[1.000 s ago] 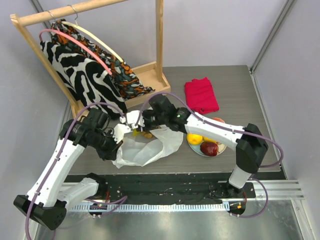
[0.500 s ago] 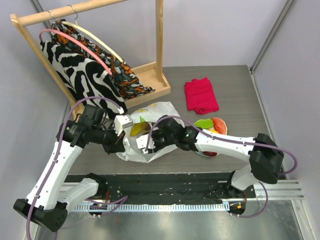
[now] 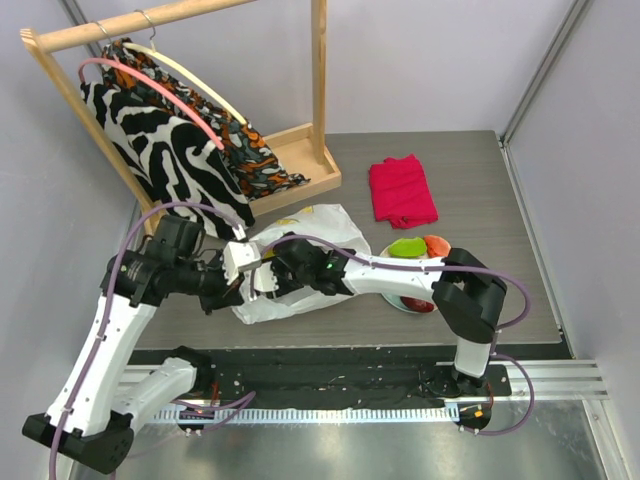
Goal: Take the fake fruits out of the plastic bag
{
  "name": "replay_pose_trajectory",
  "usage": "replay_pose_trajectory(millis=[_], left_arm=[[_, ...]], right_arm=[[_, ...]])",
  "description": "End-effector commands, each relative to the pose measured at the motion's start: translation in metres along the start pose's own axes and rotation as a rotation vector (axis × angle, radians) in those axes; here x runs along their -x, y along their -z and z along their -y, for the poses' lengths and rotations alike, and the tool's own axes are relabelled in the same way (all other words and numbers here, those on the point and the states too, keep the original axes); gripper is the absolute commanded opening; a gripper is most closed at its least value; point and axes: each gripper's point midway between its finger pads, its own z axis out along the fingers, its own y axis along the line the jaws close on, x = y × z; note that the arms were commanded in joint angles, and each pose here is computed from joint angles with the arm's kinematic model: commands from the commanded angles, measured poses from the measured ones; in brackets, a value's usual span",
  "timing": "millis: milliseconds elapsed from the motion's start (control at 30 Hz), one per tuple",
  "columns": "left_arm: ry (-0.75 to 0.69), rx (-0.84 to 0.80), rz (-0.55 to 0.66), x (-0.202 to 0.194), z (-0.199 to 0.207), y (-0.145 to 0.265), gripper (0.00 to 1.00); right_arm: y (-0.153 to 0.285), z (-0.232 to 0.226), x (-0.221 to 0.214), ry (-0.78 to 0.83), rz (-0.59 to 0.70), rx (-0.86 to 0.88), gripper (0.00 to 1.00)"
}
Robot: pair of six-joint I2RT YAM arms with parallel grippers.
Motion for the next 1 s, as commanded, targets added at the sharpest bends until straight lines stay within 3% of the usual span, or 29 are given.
replay_pose_trajectory(millis=[0,267,633,833,967], left_arm=[[-0.144,-0.028,-0.075,-0.028,0.018,0.015,0.0],[-0.296,-0.06,-0.127,-0.055,0.033,0.023,0.0],[-0.392,-0.044,-0.105,-0.07,0.048,0.029,0.0],[-0.391,-0.043,0.04,-0.037,0.066,0.044,0.0],[-0.373,-0.063,0.038,-0.042,0.068,0.04,0.0]], right_arm=[[0.005,0.023,0.03,0.028,0.048,-0.066,0.5],[-0.019,0.023,0.028,0.074,-0.022,-0.084,0.73],[-0.05,0.022,0.041,0.112,-0.064,-0.078,0.79],[-0.08,0.02,0.038,0.157,-0.114,-0.069,0.82],[-0.098,0.02,0.043,0.207,-0.121,-0.066,0.89]])
